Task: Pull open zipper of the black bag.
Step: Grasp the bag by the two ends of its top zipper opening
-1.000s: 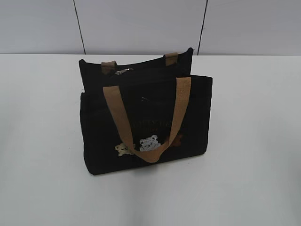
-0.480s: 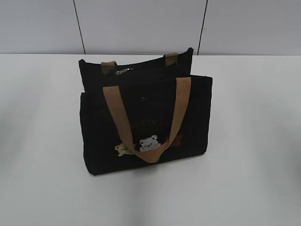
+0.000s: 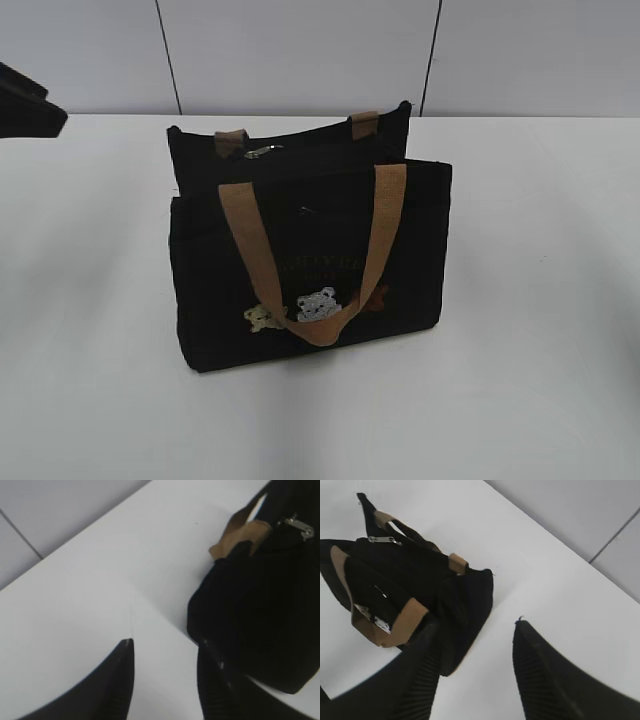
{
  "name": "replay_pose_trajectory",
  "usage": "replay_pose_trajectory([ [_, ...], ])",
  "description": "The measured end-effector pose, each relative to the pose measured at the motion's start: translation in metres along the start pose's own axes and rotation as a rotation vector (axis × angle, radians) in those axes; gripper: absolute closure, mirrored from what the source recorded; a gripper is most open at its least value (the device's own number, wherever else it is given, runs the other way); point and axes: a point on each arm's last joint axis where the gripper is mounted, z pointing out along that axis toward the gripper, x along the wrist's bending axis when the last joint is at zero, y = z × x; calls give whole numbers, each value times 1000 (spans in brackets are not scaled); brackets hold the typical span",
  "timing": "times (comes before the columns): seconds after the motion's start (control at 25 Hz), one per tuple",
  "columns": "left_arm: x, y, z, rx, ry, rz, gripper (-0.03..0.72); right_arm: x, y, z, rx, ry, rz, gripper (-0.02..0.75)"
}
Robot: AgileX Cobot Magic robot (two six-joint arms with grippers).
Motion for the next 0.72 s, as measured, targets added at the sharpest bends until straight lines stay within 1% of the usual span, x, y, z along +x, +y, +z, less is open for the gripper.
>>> replay_pose_trajectory([
  [0.12,2,-5,20,-16,-76,64,372,-1,20,24,18,73,-58,379],
  [0.32,4,-9,45,-98,-173,105,372,1,45,61,42,173,-132,379],
  [0.48,4,-9,65,-129,-256,194,372,4,58,90,53,275,-150,379],
  [0.56,6,-4,75,-144,-285,224,372,5,63,101,26,343,-167,379],
  [0.72,9,8,94,-170,-338,251,372,7,73,118,-50,458,-186,379],
])
